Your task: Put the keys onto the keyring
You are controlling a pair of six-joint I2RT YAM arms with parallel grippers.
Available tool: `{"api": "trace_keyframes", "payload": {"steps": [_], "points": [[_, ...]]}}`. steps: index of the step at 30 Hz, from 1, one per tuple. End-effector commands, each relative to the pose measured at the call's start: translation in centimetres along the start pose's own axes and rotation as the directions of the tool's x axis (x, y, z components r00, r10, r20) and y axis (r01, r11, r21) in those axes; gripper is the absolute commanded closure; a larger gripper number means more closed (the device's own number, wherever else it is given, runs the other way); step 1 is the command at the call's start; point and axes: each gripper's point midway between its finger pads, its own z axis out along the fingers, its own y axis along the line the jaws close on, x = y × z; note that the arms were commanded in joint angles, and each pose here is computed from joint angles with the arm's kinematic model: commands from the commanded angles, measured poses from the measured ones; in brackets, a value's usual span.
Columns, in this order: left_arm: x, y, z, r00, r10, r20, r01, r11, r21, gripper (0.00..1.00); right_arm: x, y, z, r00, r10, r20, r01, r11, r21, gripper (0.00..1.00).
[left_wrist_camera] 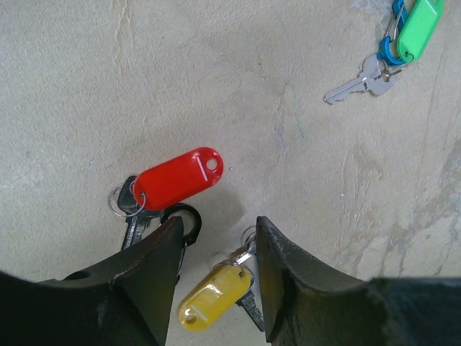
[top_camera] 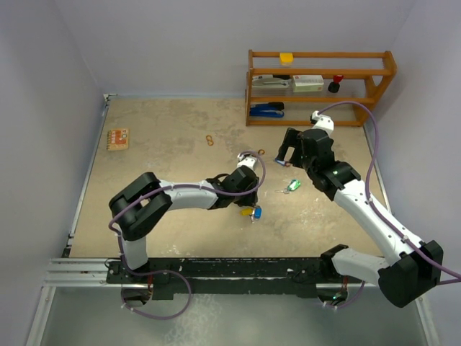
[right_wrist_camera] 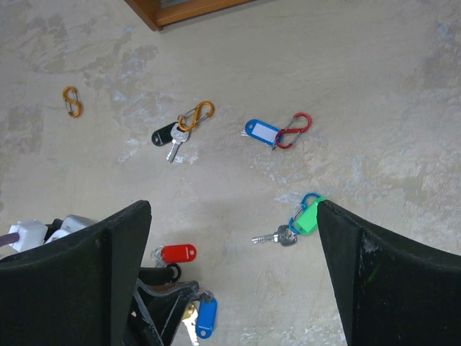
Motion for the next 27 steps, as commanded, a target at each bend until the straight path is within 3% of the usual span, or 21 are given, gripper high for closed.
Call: {"api": "trace_keyframes", "payload": {"steps": [1, 27], "points": [[0.5, 1.1, -0.5, 1.000, -0.006, 0.007, 0.006, 0.999, -0.044, 0.57, -0.8, -0.4, -0.5, 0.999, 0.019, 0.033, -0.020, 1.000, 0.013, 0.00], [1.3, 9.8, -3.0, 0.998, -0.058, 0.016, 0.060, 0.972, -0.229, 0.57, -0.5, -0.3, -0.4, 1.000, 0.017, 0.025, -0.017, 1.000, 0.008, 0.00]]}}
